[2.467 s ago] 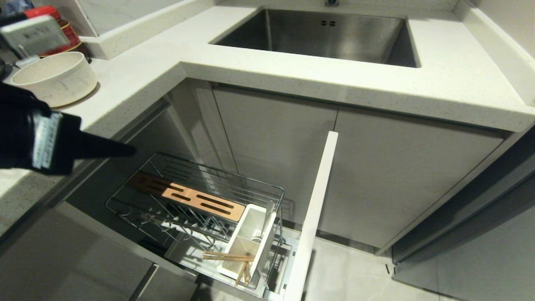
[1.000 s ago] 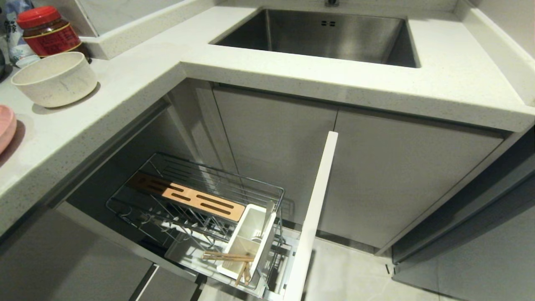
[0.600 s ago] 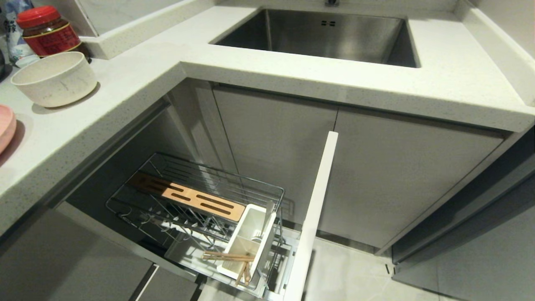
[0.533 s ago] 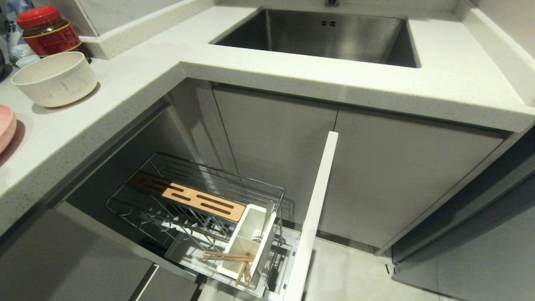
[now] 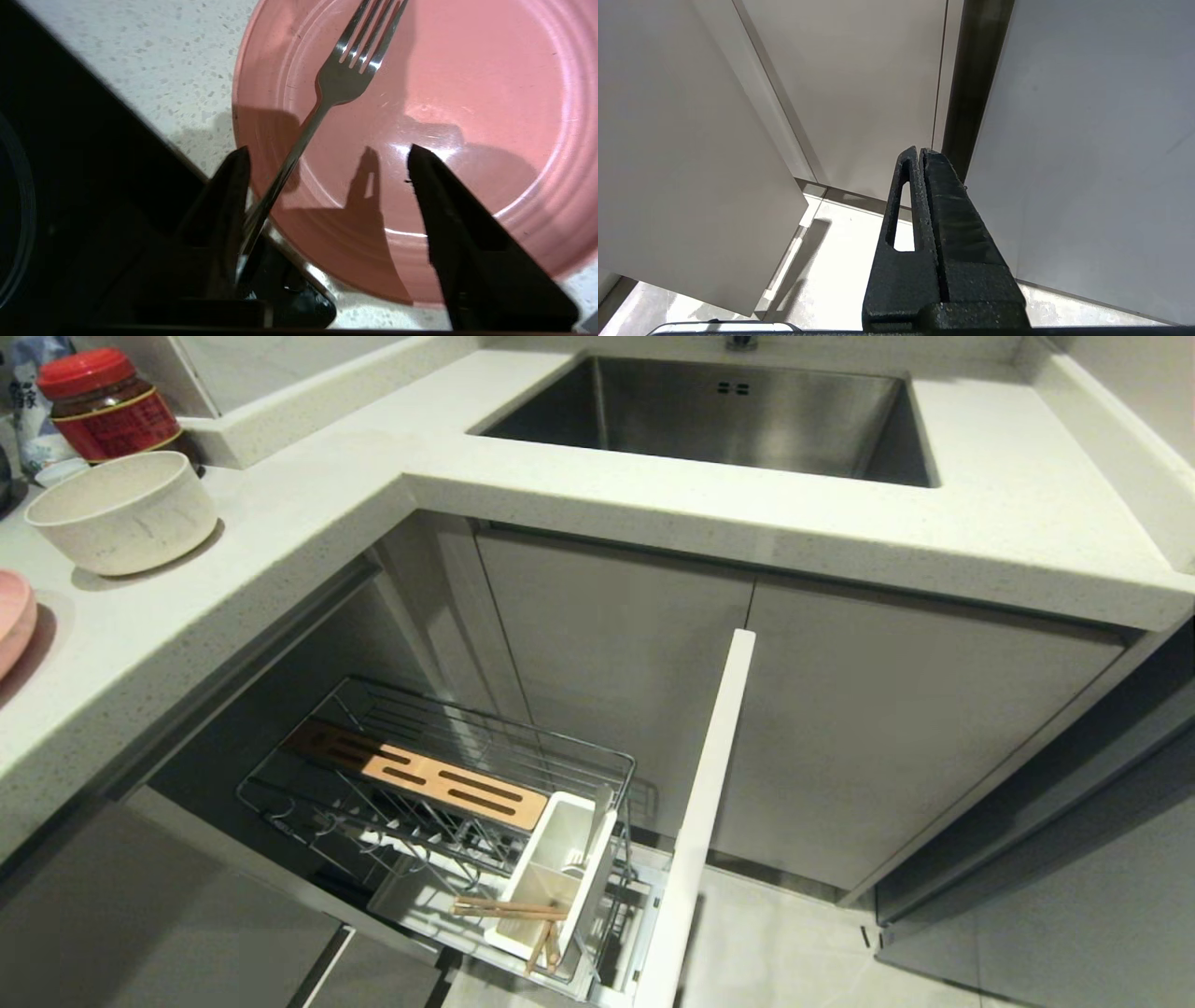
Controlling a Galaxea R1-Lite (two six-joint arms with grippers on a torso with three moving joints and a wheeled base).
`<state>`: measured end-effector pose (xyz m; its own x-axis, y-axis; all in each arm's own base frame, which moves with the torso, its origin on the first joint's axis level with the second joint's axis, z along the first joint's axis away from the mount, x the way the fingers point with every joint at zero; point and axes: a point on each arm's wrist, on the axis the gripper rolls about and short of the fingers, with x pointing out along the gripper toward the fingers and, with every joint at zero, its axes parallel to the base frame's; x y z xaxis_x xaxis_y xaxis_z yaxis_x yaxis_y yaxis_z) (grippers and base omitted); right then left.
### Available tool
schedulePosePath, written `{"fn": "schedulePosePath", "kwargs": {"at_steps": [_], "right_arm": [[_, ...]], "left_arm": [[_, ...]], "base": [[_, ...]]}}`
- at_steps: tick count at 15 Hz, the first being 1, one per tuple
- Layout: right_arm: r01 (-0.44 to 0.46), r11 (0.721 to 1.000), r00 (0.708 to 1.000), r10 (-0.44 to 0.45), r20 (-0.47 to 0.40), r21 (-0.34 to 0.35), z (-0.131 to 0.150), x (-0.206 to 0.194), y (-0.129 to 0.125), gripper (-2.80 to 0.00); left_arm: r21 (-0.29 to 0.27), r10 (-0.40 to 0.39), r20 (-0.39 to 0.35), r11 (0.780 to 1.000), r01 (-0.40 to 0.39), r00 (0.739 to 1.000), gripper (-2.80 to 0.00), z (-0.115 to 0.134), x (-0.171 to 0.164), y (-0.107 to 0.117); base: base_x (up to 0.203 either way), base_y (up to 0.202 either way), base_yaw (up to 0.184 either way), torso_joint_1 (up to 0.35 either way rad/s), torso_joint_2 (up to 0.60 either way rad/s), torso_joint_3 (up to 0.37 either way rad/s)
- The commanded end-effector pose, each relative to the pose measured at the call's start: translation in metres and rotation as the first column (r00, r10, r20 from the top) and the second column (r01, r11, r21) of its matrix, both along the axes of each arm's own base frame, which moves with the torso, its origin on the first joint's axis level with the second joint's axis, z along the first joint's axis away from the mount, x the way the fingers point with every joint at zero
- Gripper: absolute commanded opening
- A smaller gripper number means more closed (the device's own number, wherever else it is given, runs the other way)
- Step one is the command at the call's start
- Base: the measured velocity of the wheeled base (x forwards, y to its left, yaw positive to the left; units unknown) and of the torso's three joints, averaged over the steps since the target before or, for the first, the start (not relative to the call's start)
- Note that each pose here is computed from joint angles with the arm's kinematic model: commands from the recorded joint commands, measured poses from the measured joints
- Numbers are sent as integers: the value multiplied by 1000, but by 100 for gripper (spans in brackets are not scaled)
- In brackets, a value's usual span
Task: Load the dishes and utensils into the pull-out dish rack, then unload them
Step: Pick up the fork and place it in the cupboard
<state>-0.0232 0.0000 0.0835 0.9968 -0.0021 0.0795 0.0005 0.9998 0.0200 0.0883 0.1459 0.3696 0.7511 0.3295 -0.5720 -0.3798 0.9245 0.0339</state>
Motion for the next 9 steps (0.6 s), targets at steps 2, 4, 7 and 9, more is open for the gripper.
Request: {"fn": "schedulePosePath", "kwargs": {"at_steps": [2, 4, 7, 9], "right_arm": [[1, 1000, 1000, -1, -27, 0, -7, 2, 0, -280], [-1, 1000, 1000, 1, -26, 0, -7, 2, 0, -280], [-1, 1000, 1000, 1, -26, 0, -7, 2, 0, -280], [1, 1000, 1000, -1, -26, 0, -7, 2, 0, -280]], "left_arm": [[-68, -43, 6, 997, 44, 999, 0, -10, 8, 13], [-85, -66, 12, 994, 67, 998, 0, -13, 11, 17], [-102, -120, 12, 987, 121, 993, 0, -20, 12, 18], [-119, -141, -2, 983, 140, 990, 0, -23, 13, 16]], "base": [[0, 0, 0, 0, 0, 0], [0, 0, 0, 0, 0, 0], [0, 0, 0, 0, 0, 0], [0, 0, 0, 0, 0, 0]]}}
